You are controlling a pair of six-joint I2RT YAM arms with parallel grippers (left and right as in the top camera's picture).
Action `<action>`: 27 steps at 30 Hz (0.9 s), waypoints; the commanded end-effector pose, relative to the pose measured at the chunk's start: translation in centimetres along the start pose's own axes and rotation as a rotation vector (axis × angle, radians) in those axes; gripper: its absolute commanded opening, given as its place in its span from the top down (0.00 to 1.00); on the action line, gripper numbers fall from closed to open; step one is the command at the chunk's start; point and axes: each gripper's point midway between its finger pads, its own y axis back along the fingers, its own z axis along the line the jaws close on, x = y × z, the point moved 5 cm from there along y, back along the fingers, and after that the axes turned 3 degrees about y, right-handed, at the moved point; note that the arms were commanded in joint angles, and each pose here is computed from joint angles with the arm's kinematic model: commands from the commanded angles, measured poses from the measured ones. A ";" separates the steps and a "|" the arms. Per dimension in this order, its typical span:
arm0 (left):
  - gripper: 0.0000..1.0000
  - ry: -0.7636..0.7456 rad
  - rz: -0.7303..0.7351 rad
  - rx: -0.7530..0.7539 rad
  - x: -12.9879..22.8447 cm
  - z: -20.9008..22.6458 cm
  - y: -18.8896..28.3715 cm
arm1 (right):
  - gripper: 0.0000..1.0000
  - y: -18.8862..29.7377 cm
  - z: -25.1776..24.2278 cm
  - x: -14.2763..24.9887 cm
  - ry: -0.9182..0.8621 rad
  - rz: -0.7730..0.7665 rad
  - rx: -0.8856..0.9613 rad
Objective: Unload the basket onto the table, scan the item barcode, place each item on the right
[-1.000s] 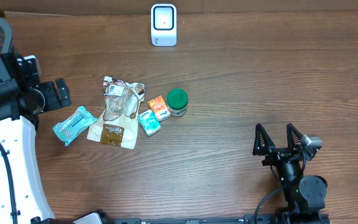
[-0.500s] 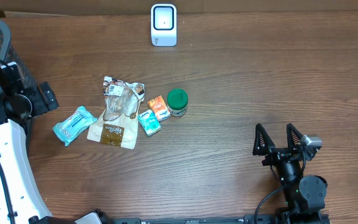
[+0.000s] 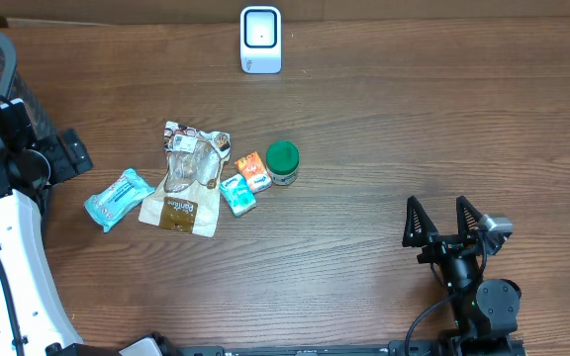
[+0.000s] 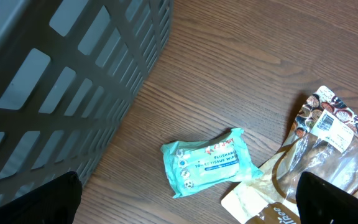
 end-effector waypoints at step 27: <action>0.00 0.033 -0.023 -0.019 -0.3 0.6 0.5 | 0.00 1.5 7.8 -7.2 0.088 0.196 -0.378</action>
